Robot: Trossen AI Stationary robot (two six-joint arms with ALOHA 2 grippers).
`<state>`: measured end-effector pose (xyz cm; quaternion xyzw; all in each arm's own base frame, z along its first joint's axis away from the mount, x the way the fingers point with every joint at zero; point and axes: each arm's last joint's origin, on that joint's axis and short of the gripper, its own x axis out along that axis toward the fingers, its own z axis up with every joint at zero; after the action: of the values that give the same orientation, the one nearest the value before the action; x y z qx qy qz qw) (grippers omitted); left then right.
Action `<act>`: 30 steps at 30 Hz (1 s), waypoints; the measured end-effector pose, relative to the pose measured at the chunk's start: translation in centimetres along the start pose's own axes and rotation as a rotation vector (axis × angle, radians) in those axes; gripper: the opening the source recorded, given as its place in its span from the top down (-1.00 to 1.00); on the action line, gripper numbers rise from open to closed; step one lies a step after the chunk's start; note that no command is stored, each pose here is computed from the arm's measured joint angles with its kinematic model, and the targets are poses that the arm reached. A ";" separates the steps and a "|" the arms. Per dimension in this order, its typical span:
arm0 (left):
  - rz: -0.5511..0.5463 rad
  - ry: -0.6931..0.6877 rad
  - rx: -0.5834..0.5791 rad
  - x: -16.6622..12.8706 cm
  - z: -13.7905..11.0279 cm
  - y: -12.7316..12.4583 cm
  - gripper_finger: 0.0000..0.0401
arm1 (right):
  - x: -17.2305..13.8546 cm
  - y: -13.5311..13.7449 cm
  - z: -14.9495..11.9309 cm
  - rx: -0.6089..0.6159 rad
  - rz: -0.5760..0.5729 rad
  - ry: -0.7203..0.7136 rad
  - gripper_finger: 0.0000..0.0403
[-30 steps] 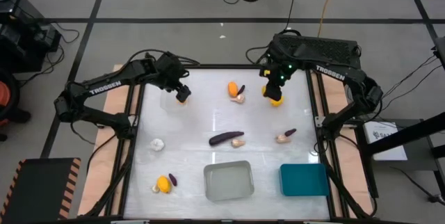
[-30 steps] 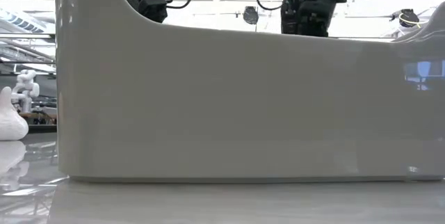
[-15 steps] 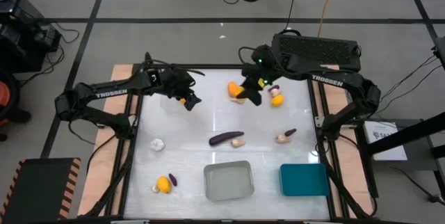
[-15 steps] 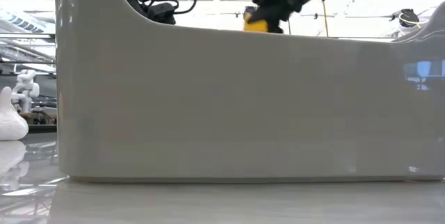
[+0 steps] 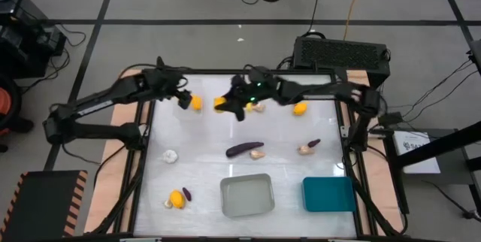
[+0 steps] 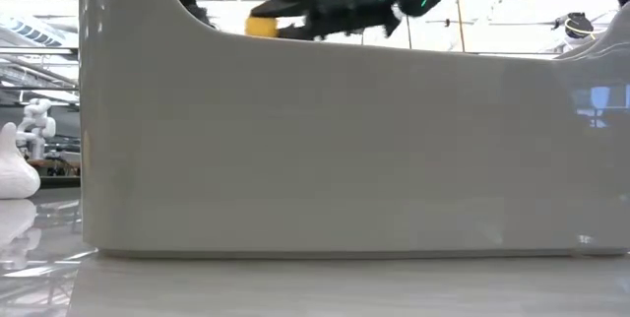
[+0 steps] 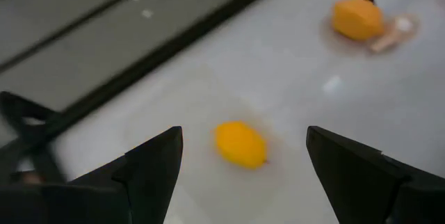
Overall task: Sort produce into baskets
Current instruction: Put the lemon into the transparent bin
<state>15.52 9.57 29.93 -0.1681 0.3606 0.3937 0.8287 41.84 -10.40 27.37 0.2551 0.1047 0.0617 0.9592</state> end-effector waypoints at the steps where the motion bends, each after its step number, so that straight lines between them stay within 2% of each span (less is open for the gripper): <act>1: 0.018 -0.010 -0.009 -0.5 -0.1 0.4 -0.56 | 0.9 -0.5 -0.3 0.013 0.016 -0.027 0.19; 3: 0.035 -0.025 -0.029 -1.3 -0.4 1.2 -0.56 | 2.5 -1.4 -0.6 0.041 0.022 -0.078 0.19; 6: 0.048 -0.026 -0.030 -2.0 -0.7 1.8 -0.56 | 4.9 -2.9 -0.7 0.069 -0.032 -0.127 0.19; 12: 0.069 0.031 -0.009 -2.1 -1.3 2.3 -0.56 | 9.0 -5.8 -1.0 0.078 -0.071 -0.134 0.19; 19: 0.077 0.051 -0.003 -2.1 -1.5 2.4 -0.56 | 12.5 -7.6 -0.4 0.069 -0.130 -0.187 0.19; 24: 0.086 0.103 0.013 -2.2 -2.0 2.5 -0.56 | 14.1 -9.3 -1.4 0.052 -0.305 -0.076 0.13; 30: 0.088 0.124 0.043 -2.2 -2.2 2.5 -0.56 | 14.3 -9.7 -1.9 0.073 -0.385 0.065 -0.20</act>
<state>11.57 8.75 30.03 -0.1585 0.4267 0.4109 0.7899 55.94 -15.42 18.47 0.2628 0.1846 -0.1186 0.9396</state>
